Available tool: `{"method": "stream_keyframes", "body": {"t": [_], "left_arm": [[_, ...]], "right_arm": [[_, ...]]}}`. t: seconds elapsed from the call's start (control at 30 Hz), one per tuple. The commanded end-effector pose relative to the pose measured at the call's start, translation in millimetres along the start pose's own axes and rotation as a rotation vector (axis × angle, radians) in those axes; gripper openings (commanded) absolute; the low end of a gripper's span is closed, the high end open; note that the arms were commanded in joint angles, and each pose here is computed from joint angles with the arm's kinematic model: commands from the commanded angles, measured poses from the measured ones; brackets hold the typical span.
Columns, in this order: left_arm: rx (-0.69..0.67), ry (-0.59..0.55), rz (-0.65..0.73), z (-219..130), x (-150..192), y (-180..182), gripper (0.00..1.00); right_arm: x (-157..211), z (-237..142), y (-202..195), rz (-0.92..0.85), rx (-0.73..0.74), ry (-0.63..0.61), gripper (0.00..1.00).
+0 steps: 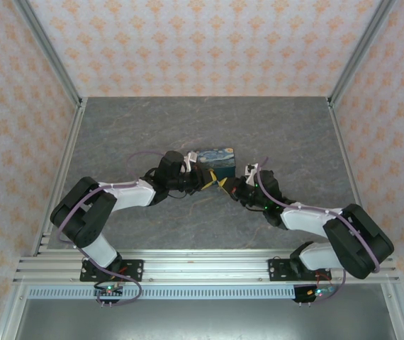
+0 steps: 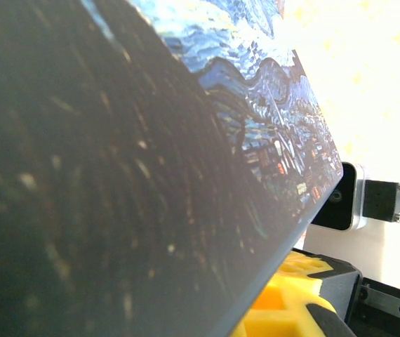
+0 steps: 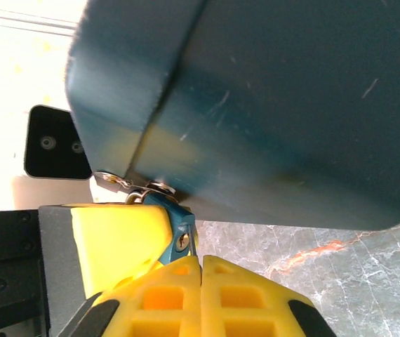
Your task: Unlock a padlock with a key
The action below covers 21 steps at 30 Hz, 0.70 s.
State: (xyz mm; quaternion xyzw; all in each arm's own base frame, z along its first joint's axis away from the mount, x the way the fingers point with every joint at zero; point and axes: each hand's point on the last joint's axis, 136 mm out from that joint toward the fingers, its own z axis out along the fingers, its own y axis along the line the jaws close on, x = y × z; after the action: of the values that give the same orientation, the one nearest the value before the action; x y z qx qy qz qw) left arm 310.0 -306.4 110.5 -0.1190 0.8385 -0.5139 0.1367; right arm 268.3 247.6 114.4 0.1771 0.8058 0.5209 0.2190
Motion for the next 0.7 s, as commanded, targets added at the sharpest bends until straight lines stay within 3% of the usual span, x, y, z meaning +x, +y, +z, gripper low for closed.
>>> {"method": "stream_keyframes", "body": {"t": [0.0, 0.67], "left_arm": [[0.048, -0.004, 0.042, -5.5, -0.7, -20.3, 0.00], [0.048, -0.012, 0.043, -6.9, -2.1, -23.2, 0.00]], "right_arm": [[-6.8, -4.7, 20.3, -0.040, -0.052, -0.018, 0.00], [1.9, -5.5, -0.4, -0.020, -0.001, 0.009, 0.00]]}}
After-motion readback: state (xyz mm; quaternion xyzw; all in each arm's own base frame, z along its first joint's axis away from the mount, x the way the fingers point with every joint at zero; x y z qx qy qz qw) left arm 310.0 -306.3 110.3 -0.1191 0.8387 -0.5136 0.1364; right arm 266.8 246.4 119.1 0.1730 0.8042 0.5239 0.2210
